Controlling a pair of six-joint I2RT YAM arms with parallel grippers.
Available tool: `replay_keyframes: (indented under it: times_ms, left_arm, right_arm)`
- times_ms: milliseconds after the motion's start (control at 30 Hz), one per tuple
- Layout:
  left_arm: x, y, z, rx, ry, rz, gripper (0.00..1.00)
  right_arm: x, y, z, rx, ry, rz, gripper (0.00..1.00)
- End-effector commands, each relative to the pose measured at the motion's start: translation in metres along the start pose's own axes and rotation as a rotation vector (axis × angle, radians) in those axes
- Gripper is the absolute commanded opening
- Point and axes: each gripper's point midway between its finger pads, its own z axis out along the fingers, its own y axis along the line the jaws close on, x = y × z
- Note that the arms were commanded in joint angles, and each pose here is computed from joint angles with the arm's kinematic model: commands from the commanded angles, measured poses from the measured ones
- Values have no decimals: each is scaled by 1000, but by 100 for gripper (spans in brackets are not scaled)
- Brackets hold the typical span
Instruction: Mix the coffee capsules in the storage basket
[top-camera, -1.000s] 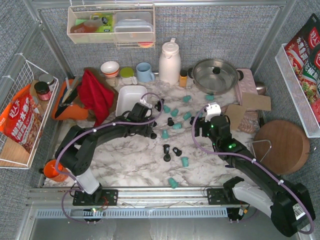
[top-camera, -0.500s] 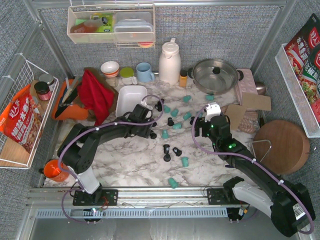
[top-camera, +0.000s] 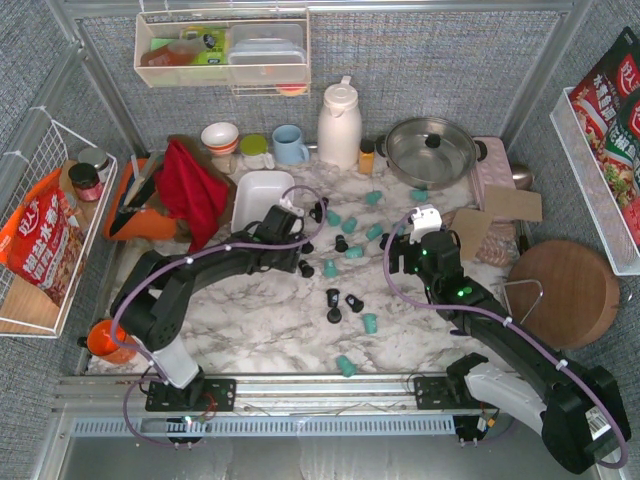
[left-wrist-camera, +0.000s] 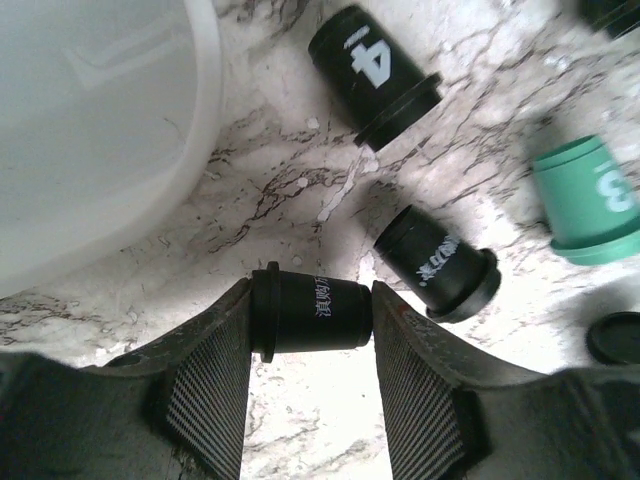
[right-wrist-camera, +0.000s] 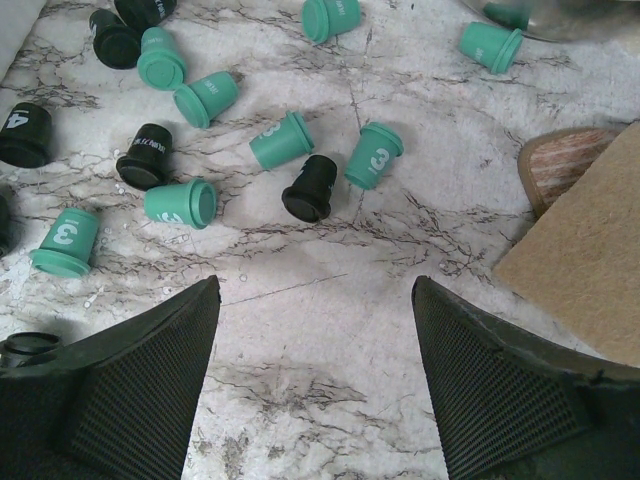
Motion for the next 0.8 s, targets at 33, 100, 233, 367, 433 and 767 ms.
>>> replay_keyframes:
  times_ms: [33,100,233,367,433,767]
  left_arm:
    - [-34,-8,-24,29,-87,-47,52]
    - [-56,-14,-39,52,-144,-66,52]
    - [-95,-9,-64,20,-270,-120,53]
    - [-119,28,-64,-114,-349,-205,54]
    - [-122,49,-55,-159,-349,-269,54]
    - [-111,73,-21,-171,-280,-385,65]
  right_arm:
    - [-8,1,0,-5,-22,3,82]
    - [-9,2,0,-8,-22,4,82]
    - [-8,5,2,-24,-14,6,82]
    - [-8,8,3,-36,-9,7,82]
    - [-7,9,3,-43,-1,5,82]
    - [-4,11,5,-50,20,-2,82]
